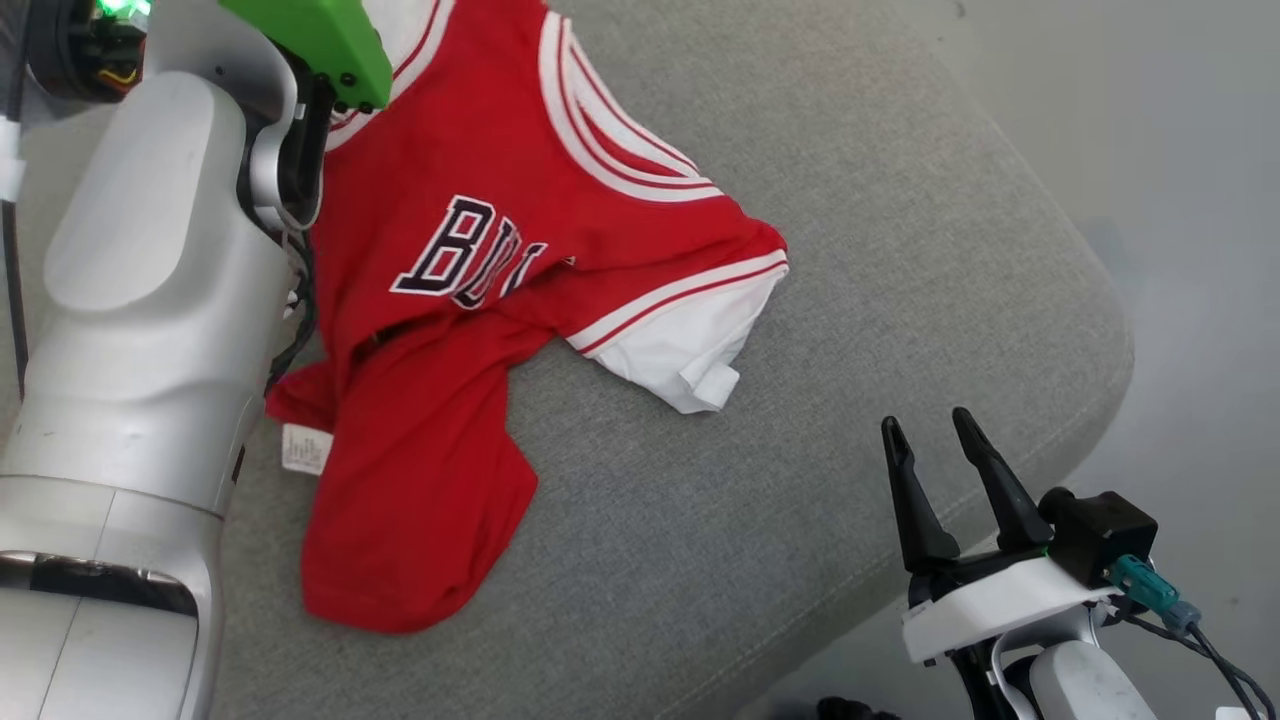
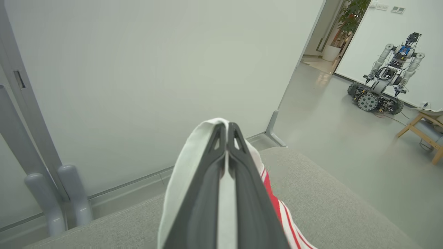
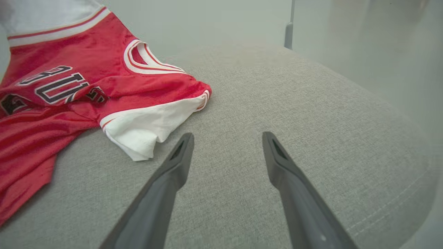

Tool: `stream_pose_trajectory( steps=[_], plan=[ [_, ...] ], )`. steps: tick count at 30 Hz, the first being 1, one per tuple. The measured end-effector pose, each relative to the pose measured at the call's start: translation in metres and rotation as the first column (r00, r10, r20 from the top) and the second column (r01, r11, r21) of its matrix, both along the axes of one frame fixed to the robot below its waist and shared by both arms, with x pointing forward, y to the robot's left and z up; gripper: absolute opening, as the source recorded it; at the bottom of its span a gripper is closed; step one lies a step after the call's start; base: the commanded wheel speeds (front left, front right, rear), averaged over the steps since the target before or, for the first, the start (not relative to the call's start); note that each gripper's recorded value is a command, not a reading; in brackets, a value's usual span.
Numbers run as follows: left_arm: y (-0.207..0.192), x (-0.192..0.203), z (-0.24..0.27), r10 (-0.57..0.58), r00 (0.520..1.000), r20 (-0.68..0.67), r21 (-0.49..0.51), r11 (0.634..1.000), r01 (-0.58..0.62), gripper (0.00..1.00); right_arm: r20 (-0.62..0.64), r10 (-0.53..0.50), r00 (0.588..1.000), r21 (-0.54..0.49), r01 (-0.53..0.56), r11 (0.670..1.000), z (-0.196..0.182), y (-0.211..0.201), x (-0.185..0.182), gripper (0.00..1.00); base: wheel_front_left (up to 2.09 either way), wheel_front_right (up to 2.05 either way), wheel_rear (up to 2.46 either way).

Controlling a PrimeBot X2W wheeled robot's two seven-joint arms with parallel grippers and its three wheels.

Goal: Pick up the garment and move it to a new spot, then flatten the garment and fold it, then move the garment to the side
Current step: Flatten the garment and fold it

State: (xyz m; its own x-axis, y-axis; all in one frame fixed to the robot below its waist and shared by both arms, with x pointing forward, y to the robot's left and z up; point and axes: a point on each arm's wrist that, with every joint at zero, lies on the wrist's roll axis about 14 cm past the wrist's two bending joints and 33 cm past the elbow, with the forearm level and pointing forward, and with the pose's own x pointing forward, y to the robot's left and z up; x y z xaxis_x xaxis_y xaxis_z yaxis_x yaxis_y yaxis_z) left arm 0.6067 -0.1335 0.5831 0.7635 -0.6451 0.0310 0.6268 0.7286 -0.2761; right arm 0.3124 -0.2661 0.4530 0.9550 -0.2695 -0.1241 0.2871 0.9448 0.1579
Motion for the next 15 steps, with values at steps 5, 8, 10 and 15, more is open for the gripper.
stream_pose_trajectory(
  steps=[5, 8, 10, 15],
  plan=[
    [-0.011, 0.01, -0.052, 0.007, 0.996, -0.085, -0.034, 0.999, -0.01, 1.0, -0.049, -0.044, 0.998, -0.017, 0.043, 0.999, -0.009, -0.011, -0.009, 1.0, 0.0, 0.0, 0.0],
    [-0.025, -0.002, -0.065, -0.031, 0.992, -0.119, -0.078, 0.997, 0.022, 1.0, -0.054, -0.074, 0.996, -0.046, 0.071, 0.996, -0.007, -0.021, -0.013, 1.0, 0.0, 0.0, 0.0],
    [-0.028, -0.015, -0.079, -0.06, 0.985, -0.165, -0.092, 0.995, 0.045, 1.0, -0.057, -0.08, 0.995, -0.061, 0.077, 0.995, -0.006, -0.026, -0.013, 1.0, 0.0, 0.0, 0.0],
    [-0.011, -0.045, -0.122, -0.067, 0.968, -0.242, -0.092, 0.995, 0.046, 1.0, -0.078, -0.061, 0.995, -0.083, 0.054, 0.995, -0.012, -0.023, -0.011, 1.0, 0.0, 0.0, 0.0]
  ],
)
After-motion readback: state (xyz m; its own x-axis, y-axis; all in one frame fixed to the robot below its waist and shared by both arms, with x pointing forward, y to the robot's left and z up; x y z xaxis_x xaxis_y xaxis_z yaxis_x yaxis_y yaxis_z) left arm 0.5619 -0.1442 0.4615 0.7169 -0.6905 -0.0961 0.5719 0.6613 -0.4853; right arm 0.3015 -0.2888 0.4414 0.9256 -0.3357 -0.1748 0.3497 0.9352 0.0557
